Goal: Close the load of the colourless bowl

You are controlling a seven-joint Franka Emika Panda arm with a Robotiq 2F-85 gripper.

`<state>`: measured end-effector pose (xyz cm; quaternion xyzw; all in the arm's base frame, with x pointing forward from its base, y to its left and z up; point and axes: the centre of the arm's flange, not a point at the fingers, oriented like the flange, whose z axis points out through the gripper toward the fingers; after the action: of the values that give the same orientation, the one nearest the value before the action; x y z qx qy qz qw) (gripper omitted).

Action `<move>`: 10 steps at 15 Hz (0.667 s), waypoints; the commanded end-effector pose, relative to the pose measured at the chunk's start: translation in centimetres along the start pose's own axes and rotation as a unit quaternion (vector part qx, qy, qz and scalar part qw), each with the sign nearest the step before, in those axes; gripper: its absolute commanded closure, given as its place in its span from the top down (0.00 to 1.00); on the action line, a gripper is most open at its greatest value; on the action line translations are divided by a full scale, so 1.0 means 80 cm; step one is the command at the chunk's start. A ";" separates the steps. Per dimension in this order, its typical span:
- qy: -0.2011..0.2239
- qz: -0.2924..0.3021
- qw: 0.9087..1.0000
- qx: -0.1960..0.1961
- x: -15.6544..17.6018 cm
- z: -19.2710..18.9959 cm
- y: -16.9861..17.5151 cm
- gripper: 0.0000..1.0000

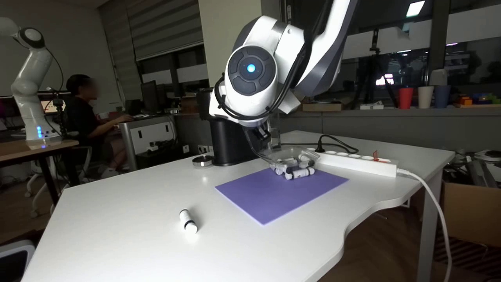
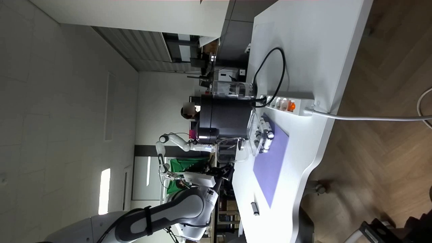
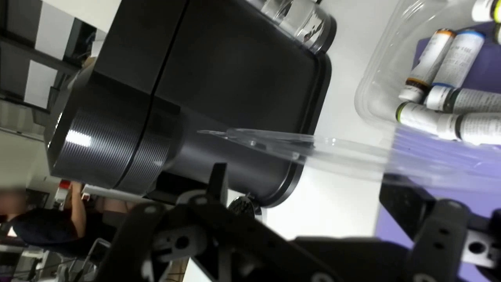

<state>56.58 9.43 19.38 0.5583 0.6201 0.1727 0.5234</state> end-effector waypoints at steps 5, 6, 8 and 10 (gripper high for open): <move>-0.051 0.094 0.984 0.141 -0.168 0.015 -0.014 1.00; -0.064 0.109 0.979 0.161 -0.196 0.023 -0.024 1.00; -0.091 0.140 0.966 0.197 -0.251 0.036 -0.041 1.00; -0.102 0.168 0.954 0.225 -0.291 0.038 -0.047 1.00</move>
<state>54.17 -9.97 23.59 0.7413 0.5105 0.0691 0.4303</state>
